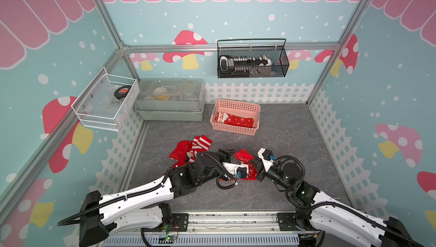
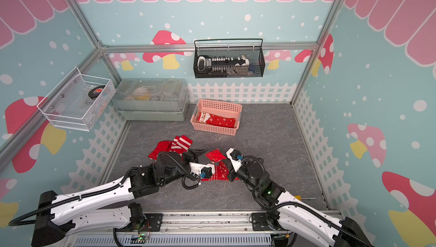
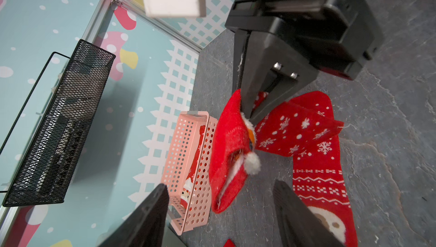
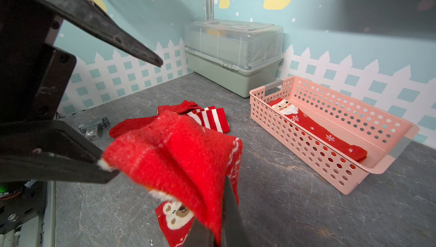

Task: Place the socks together as a pair
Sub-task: Flatten out the sock at the center of the board.

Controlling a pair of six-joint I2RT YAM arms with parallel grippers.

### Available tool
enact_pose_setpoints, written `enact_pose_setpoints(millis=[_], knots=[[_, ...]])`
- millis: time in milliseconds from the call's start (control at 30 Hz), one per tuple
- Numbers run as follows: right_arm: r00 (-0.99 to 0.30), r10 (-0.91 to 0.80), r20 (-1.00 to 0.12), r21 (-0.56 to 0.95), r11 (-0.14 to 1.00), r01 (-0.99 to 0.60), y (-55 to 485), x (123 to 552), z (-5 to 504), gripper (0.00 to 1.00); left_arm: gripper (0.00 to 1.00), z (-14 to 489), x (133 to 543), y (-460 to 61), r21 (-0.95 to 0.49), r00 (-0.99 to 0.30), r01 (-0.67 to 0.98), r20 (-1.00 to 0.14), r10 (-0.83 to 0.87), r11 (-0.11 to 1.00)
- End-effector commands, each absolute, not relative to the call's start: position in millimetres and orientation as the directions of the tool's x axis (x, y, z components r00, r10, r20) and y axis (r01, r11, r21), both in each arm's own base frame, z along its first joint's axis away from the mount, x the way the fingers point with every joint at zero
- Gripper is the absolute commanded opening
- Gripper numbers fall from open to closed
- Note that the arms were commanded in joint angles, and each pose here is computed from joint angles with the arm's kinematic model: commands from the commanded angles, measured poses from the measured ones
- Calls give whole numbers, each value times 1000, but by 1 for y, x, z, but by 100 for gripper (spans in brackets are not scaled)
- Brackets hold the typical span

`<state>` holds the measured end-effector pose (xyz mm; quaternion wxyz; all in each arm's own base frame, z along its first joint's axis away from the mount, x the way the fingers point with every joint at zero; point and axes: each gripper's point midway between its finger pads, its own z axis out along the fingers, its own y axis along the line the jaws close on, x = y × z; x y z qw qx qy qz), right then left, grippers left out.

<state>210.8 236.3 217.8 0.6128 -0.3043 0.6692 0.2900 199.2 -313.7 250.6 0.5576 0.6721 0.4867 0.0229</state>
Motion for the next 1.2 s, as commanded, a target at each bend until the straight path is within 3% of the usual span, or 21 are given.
enact_pose_setpoints(millis=[0,233,400,667,733,933,1033,1167], knots=[[-18,-20,-1000,1,609,-793,240,204,227,0,66,243,204,-317,791,544,608,-479,689,70],[-44,-30,-999,18,591,-806,247,204,221,0,45,242,205,-324,764,521,637,-527,671,104],[-68,-51,-996,23,604,-796,248,209,215,0,39,243,195,-331,732,531,675,-571,626,96],[-58,-35,-998,21,645,-764,239,213,217,2,11,241,192,-335,684,492,723,-611,620,100],[-50,-27,-998,20,660,-751,235,214,218,8,0,245,190,-336,657,471,745,-639,608,113],[-106,-68,-992,-1,845,-535,198,246,202,59,0,277,186,-340,484,301,837,-797,523,256],[-163,-98,-982,-29,925,-379,174,262,189,66,0,298,192,-333,313,115,854,-893,435,416],[-213,-123,-969,-62,961,-270,157,270,179,68,0,315,194,-320,150,-66,841,-926,373,520]])
